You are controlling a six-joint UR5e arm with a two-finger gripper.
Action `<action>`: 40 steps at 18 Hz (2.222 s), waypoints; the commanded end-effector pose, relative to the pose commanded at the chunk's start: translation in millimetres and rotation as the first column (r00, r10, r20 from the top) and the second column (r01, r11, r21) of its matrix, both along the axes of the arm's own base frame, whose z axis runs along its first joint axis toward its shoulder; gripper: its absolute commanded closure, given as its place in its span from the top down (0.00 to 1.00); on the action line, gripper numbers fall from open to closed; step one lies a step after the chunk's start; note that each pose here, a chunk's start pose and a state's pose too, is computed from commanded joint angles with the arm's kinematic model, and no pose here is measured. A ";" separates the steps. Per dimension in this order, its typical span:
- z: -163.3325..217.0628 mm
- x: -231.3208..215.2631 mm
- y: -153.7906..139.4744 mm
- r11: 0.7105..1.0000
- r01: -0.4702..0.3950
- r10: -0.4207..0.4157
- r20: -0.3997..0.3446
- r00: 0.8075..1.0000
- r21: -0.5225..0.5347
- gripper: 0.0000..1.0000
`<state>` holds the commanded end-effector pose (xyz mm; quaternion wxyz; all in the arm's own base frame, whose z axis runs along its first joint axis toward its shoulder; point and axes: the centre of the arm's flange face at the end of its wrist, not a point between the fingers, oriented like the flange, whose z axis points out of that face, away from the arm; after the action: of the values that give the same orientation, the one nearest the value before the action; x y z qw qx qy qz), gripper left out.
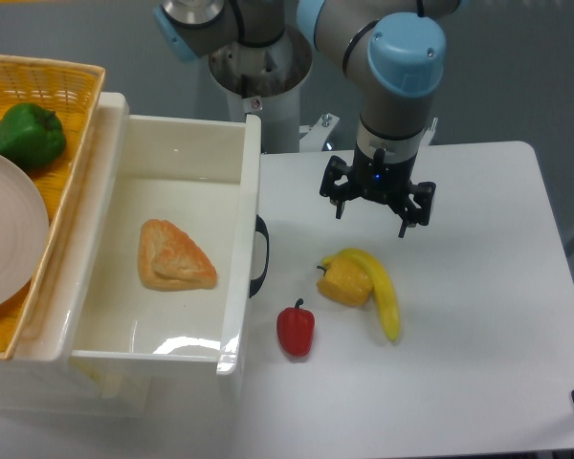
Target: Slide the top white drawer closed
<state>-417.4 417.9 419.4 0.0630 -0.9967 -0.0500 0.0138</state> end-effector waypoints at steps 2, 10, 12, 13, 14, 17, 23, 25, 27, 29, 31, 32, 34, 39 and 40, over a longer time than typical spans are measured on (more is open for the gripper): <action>0.0 0.1 0.1 1.000 -0.001 0.001 0.001 1.000 0.001 1.00; -14.2 2.8 0.4 0.998 -0.063 0.064 0.027 0.998 -0.011 1.00; -18.6 4.1 0.6 0.997 -0.071 0.072 0.035 0.997 -0.016 1.00; -26.9 6.2 -0.7 0.997 -0.072 0.074 0.048 0.996 -0.025 1.00; -34.3 8.1 -1.8 0.997 -0.072 0.074 0.060 0.995 -0.033 1.00; -49.9 1.0 1.4 0.994 -0.095 0.098 0.066 0.993 -0.049 1.00; -66.4 -9.2 2.4 0.990 -0.117 0.123 0.072 0.990 -0.076 1.00; -71.2 -10.8 4.6 0.981 -0.178 0.185 0.081 0.979 -0.082 1.00; -76.8 -11.8 6.9 0.960 -0.266 0.274 0.096 0.957 -0.090 1.00; -81.6 -17.6 11.8 0.936 -0.339 0.348 0.104 0.932 -0.096 1.00; -88.2 -18.6 14.3 0.929 -0.356 0.367 0.116 0.923 -0.104 1.00; -91.8 -17.3 17.5 0.930 -0.353 0.364 0.133 0.922 -0.098 1.00; -98.5 -13.9 23.9 0.934 -0.347 0.357 0.168 0.919 -0.087 1.00; -117.6 -10.1 33.2 0.938 -0.336 0.346 0.232 0.909 -0.083 1.00; -119.3 -9.3 34.9 0.939 -0.335 0.344 0.241 0.908 -0.079 1.00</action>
<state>-426.7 452.8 300.1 0.0347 -0.9674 -0.2296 -0.1009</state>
